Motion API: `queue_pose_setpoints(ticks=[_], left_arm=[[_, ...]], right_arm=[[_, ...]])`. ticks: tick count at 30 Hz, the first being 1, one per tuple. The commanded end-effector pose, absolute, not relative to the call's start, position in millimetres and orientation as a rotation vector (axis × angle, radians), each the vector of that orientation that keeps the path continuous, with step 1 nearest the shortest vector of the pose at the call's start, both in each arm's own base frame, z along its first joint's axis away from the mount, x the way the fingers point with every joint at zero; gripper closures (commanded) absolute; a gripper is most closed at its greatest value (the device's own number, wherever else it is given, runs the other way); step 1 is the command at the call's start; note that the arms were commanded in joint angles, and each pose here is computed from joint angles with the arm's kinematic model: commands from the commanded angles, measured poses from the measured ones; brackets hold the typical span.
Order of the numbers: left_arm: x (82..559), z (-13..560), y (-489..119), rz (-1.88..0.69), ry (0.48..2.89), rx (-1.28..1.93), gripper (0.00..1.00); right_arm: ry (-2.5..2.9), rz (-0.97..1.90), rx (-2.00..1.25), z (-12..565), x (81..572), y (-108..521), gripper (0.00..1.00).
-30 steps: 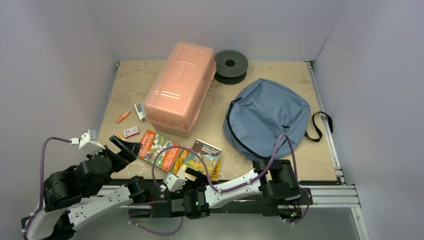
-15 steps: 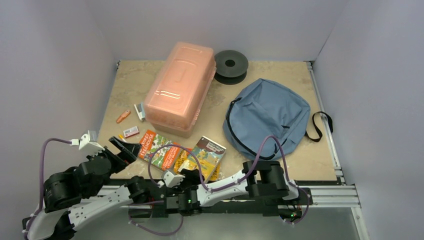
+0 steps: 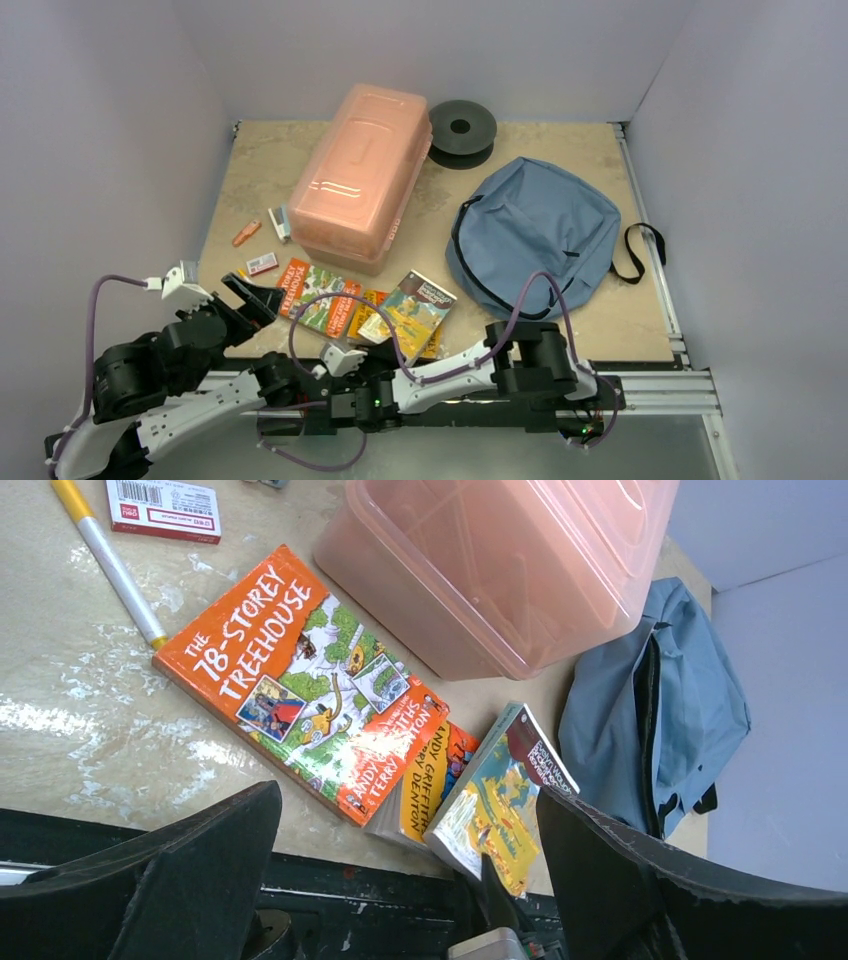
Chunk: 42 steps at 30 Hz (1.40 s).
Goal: Pack the student bag
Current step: Pick up the book from the center of the board.
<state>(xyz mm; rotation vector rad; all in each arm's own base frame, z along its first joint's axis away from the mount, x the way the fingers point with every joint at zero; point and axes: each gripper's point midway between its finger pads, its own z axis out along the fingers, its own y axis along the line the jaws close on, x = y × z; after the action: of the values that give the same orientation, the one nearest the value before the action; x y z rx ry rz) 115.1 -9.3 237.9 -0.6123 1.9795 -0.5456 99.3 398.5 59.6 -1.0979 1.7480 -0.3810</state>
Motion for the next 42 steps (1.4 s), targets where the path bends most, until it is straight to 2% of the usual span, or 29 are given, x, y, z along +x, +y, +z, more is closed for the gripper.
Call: queue_pose_setpoints(ticks=[1,6,13,27,33,39,42], left_arm=[[121.0,236.2,-20.2,-0.514,2.001,-0.573,0.00],[125.7,228.6,-47.6,-0.541,2.058,-0.495,0.00],[133.9,235.1,-66.2,-0.590,2.039,-0.462,0.00],[145.8,211.6,-163.4,-0.764,2.205,-0.323,0.00],[148.1,204.7,-181.3,-0.817,2.210,-0.288,0.00],[147.2,237.3,-219.0,-1.121,2.045,-0.174,0.00],[147.8,255.9,-221.8,-1.240,2.021,-0.305,0.00]], right_arm=[[1.842,-0.157,-1.045,96.2,92.8,409.9,1.00],[1.983,0.179,-1.058,124.8,91.5,405.6,1.00],[2.071,0.681,-0.852,190.4,113.4,389.1,1.00],[2.111,0.822,-0.583,237.6,185.6,335.9,1.00],[2.064,0.786,-0.491,291.3,197.8,311.4,1.00],[1.968,1.058,-0.450,341.3,212.5,289.4,1.00],[1.876,1.094,-0.538,355.3,210.7,287.3,1.00]])
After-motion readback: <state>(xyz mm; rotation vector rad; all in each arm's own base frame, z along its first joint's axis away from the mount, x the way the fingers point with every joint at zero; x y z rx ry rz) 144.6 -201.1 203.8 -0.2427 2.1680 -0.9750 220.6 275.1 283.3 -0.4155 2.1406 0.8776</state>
